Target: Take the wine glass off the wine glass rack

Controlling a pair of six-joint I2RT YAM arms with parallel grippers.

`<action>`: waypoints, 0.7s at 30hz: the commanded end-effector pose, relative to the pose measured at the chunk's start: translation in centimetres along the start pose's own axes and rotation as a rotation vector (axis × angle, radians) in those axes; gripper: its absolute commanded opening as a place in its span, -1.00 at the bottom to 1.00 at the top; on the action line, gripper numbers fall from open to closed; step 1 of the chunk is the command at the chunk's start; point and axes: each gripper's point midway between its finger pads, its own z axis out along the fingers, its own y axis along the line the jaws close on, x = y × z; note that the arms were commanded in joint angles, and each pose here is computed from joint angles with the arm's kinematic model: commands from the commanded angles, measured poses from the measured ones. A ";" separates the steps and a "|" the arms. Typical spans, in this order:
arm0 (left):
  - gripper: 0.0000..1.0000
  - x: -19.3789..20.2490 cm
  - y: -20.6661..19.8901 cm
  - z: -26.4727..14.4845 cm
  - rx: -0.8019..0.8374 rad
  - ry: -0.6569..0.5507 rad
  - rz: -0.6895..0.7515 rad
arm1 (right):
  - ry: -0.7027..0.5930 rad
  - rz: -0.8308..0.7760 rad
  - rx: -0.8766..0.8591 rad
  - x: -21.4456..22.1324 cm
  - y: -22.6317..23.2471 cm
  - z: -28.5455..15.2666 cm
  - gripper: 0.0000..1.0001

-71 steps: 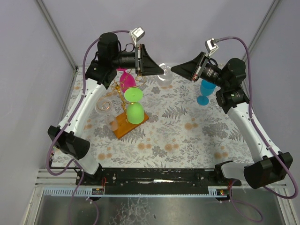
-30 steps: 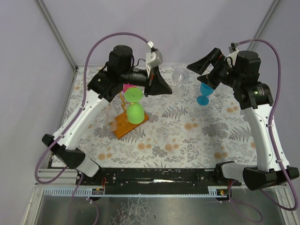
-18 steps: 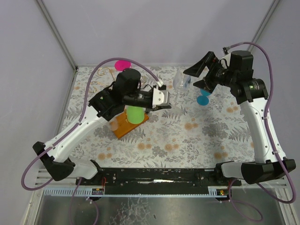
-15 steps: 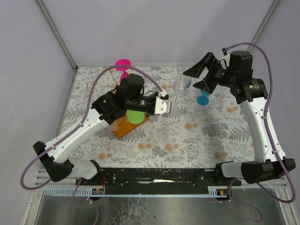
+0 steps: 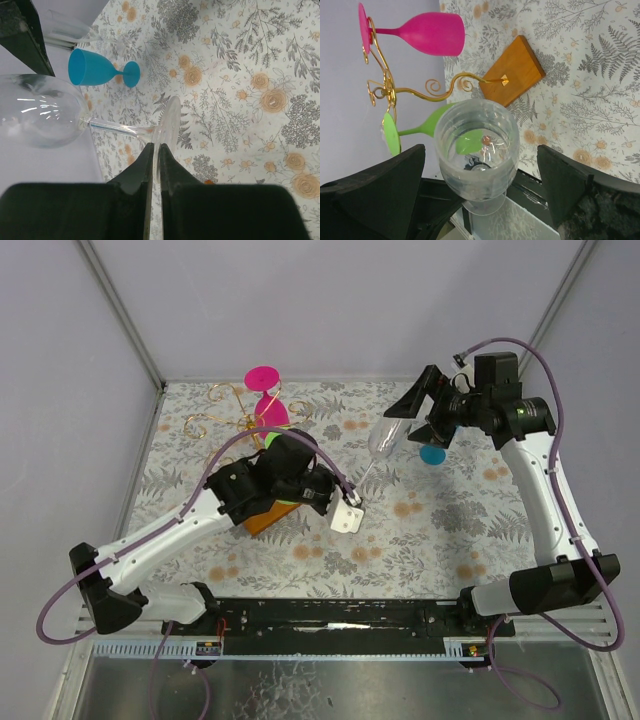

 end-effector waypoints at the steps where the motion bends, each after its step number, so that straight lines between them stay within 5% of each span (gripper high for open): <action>1: -1.00 -1.5 2.3 -0.7 -0.094 -0.017 0.166 | 0.028 -0.061 -0.037 0.6 0.7 -0.8 0.95; 11: -1.00 -1.4 1.4 0.2 -0.088 0.004 0.268 | 0.094 -0.056 -0.054 1.7 0.0 -0.1 0.66; 18: -1.00 -1.4 1.7 0.3 -0.105 0.022 0.276 | 0.102 -0.054 -0.050 2.0 -0.3 -0.1 -0.20; 20: -1.00 -1.4 2.1 0.4 -0.124 0.035 0.279 | 0.080 -0.060 -0.026 1.7 -0.5 -0.3 -0.31; 21: -0.83 -1.3 2.5 0.3 -0.145 0.044 0.267 | 0.063 -0.068 -0.006 1.4 -0.6 -0.4 -0.34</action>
